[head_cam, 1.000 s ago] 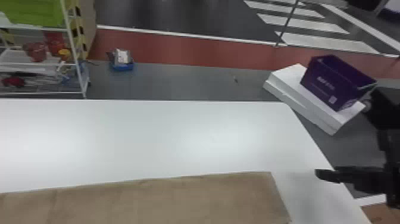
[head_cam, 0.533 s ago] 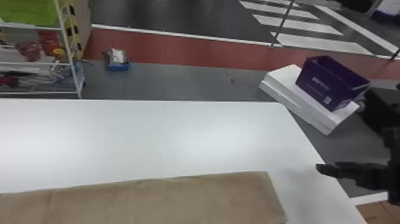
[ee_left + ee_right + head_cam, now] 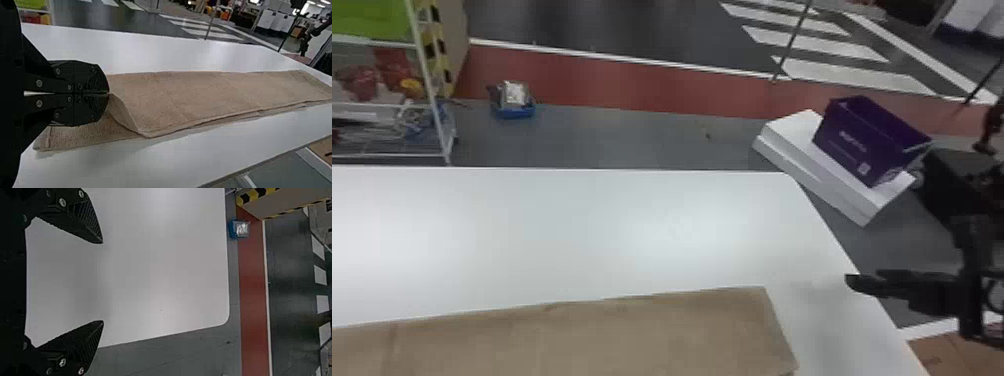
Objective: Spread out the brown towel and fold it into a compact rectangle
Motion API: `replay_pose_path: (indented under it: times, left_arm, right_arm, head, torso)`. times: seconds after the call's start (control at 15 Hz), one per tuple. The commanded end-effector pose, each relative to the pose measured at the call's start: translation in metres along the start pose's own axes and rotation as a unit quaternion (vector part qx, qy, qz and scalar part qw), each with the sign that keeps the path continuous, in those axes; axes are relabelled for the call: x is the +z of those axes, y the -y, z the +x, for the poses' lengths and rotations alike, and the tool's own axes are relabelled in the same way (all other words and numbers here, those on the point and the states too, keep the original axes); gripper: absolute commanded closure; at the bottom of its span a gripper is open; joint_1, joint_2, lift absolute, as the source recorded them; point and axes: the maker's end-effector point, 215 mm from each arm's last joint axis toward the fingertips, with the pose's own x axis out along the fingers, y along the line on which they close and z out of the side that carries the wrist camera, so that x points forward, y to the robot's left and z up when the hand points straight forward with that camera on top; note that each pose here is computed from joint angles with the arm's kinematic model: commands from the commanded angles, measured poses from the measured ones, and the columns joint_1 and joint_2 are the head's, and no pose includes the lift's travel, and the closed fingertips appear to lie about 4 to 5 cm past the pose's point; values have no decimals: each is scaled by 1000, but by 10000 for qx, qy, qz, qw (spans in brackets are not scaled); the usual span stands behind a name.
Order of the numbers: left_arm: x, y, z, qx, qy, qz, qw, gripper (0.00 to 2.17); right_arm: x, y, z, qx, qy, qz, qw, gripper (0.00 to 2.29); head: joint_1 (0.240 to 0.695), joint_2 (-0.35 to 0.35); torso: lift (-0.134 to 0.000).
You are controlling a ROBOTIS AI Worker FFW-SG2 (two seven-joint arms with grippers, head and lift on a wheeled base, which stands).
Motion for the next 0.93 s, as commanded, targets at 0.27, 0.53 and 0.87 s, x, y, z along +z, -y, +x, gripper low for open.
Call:
replay_pose_path:
  times: [0.27, 0.53, 0.87]
  left_arm:
    - [-3, -11, 6, 392, 14, -83, 9992, -2]
    - [-23, -14, -5, 420, -227, -144, 9988, 29]
    - [-33, 8, -6, -69, -400, -139, 9991, 33]
  right_arm:
    - [-4, -3, 7, 68, -6, -64, 10000, 181]
    - [-7, -1, 9, 101, 31, -89, 9999, 181]
    - [-4, -1, 11, 120, 83, -154, 9998, 181]
  head:
    - [695, -332]
    - [695, -304]
    - [695, -278]
  torso:
    - [-124]
    - [-124]
    - [-124]
